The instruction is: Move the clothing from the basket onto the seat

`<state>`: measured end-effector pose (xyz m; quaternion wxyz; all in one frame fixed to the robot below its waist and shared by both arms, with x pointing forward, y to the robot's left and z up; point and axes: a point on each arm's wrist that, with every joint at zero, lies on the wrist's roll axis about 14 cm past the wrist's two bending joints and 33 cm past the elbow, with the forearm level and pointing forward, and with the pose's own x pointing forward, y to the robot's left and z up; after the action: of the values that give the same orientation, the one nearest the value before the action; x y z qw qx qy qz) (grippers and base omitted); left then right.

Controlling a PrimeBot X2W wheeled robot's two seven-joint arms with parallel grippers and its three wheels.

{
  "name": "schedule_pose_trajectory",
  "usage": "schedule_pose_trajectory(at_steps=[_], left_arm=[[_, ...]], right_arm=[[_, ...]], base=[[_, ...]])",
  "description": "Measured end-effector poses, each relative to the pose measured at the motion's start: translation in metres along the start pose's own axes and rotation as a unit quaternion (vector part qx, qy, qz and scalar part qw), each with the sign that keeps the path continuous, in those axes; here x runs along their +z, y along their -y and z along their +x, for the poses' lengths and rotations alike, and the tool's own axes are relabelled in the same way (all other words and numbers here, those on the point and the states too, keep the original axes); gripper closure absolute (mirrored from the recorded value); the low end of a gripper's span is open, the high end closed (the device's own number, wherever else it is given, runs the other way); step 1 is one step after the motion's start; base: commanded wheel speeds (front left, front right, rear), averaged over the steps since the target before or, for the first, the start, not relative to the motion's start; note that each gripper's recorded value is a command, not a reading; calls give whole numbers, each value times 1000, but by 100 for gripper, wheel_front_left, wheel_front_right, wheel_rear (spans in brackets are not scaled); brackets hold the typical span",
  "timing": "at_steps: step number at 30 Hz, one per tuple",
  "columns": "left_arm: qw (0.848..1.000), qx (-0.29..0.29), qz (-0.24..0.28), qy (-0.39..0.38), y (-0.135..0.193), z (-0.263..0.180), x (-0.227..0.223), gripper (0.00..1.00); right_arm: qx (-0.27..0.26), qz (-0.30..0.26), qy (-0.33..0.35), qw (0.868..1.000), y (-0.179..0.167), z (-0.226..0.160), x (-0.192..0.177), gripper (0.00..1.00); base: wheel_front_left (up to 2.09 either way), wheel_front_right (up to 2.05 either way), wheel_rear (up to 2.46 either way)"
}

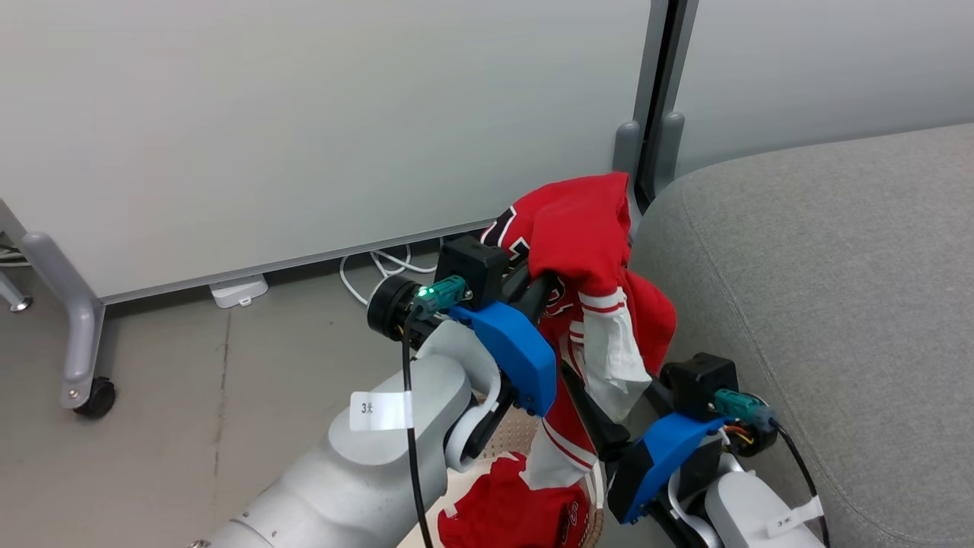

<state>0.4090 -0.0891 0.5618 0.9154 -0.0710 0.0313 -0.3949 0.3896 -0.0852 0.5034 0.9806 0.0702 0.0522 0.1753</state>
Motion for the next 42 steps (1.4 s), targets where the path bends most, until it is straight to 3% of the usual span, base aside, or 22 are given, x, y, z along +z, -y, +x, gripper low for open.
schedule_pose_trajectory(at_steps=[4, 5, 6, 7, 42], left_arm=[[1000, -3, -1, -3, 3, -1, -1, 100], [1000, -3, -1, -2, 3, -1, -1, 100], [1000, -4, 0, -2, 4, -1, -1, 100], [1000, -4, -1, -3, 4, -2, -2, 100], [1000, -9, -5, -17, 7, 4, -8, 100]], right_arm=[[11, -9, 1, 1000, -4, 10, 5, 4], [13, -8, 2, 1000, -4, 12, 7, 60], [15, -7, 2, 1000, -5, 13, 7, 94], [16, -6, 2, 1000, -5, 15, 7, 100], [8, 4, 4, 1000, 4, 22, 5, 100]], base=[[0, 0, 0], [0, 0, 0], [0, 0, 0], [0, 0, 0], [0, 0, 0]])
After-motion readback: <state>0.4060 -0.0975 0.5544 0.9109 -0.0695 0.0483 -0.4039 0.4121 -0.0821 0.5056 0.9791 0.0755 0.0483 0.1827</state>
